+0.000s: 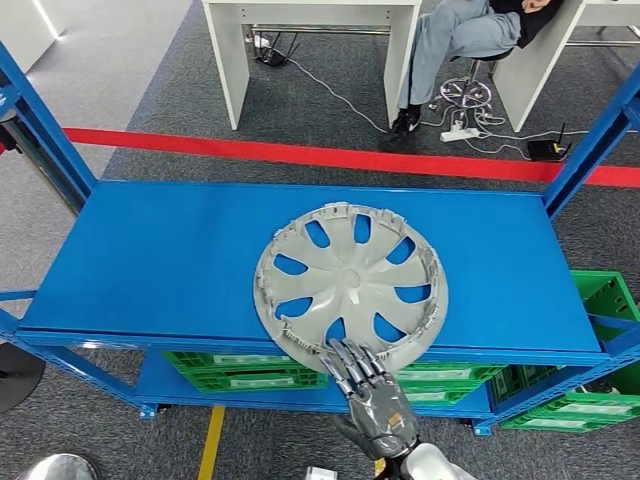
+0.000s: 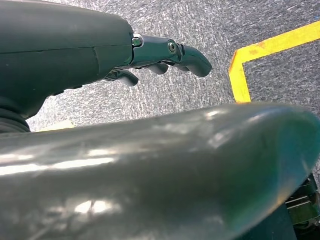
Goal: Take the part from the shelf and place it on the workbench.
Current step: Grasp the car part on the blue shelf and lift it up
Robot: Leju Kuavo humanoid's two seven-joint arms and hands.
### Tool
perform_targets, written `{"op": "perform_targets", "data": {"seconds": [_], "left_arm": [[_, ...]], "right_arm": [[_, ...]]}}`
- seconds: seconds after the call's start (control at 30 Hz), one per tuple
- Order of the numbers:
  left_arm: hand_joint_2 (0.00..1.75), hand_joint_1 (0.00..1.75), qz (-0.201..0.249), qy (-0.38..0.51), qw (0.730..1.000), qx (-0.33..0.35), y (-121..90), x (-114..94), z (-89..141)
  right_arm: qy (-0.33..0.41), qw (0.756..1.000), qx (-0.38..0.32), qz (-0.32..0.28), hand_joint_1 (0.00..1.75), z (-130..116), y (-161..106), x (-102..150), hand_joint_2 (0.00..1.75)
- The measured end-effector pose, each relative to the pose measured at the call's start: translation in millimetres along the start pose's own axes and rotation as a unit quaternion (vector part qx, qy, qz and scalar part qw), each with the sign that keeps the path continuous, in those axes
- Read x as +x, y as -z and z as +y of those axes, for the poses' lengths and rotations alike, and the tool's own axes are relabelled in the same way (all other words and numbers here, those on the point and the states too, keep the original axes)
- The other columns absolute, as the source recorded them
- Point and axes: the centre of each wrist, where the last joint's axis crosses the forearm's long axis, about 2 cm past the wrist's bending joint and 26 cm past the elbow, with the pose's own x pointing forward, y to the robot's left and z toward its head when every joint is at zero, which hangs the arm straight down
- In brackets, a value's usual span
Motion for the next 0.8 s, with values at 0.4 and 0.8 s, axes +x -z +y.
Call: {"op": "perform_targets", "data": {"seconds": [0.4,0.8], "left_arm": [[0.0,0.0,0.0,0.0,1.0,-0.001,0.0,0.0,0.0],[0.0,0.0,0.0,-0.001,1.0,-0.001,0.0,0.0,0.0]], "right_arm": [[0.002,1.0,-0.001,0.006,0.0,1.3,4.6,0.8,1.75],[0.001,1.0,0.0,0.008,0.0,2.2,5.8,1.6,1.75]]}}
